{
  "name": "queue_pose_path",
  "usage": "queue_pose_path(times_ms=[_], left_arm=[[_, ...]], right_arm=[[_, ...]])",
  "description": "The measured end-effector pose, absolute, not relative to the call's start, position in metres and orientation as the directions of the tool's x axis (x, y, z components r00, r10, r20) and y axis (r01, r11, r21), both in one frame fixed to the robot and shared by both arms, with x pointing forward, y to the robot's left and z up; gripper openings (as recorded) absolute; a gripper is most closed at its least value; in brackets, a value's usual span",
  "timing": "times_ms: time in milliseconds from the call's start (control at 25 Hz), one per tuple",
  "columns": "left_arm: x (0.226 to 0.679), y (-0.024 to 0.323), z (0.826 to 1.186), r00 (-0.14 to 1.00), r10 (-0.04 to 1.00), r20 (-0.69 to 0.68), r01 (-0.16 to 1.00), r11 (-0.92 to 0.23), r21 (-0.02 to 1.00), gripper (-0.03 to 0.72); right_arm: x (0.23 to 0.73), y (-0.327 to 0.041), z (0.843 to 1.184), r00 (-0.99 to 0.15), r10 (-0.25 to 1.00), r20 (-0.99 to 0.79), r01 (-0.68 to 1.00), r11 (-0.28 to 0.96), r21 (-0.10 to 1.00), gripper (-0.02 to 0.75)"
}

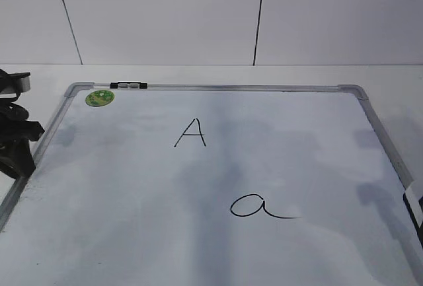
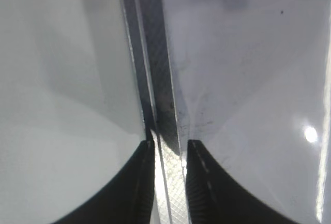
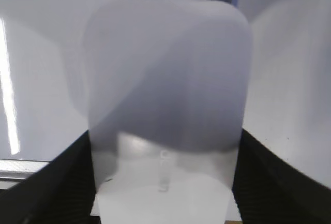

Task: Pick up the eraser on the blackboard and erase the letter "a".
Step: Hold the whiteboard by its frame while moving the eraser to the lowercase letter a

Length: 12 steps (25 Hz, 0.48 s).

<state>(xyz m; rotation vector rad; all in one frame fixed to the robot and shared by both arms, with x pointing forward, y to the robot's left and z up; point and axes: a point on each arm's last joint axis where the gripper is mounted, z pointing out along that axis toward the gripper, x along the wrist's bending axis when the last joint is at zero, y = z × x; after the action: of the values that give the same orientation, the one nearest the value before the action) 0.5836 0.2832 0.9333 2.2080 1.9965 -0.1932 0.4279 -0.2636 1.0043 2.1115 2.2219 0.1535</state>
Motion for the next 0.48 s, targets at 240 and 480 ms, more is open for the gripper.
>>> queue_pose_path(times_ms=[240, 480], left_arm=[[0.5835, 0.2833, 0.9335, 0.106, 0.975, -0.197, 0.994, -0.103, 0.028, 0.183], [0.5832, 0.2835, 0.9335, 0.110, 0.975, -0.195, 0.994, -0.107, 0.025, 0.194]], right_arm=[[0.4284, -0.2635, 1.0043, -0.052, 0.999, 0.017, 0.991, 0.049, 0.128, 0.571], [0.4286, -0.2634, 1.0043, -0.052, 0.998, 0.017, 0.990, 0.049, 0.130, 0.571]])
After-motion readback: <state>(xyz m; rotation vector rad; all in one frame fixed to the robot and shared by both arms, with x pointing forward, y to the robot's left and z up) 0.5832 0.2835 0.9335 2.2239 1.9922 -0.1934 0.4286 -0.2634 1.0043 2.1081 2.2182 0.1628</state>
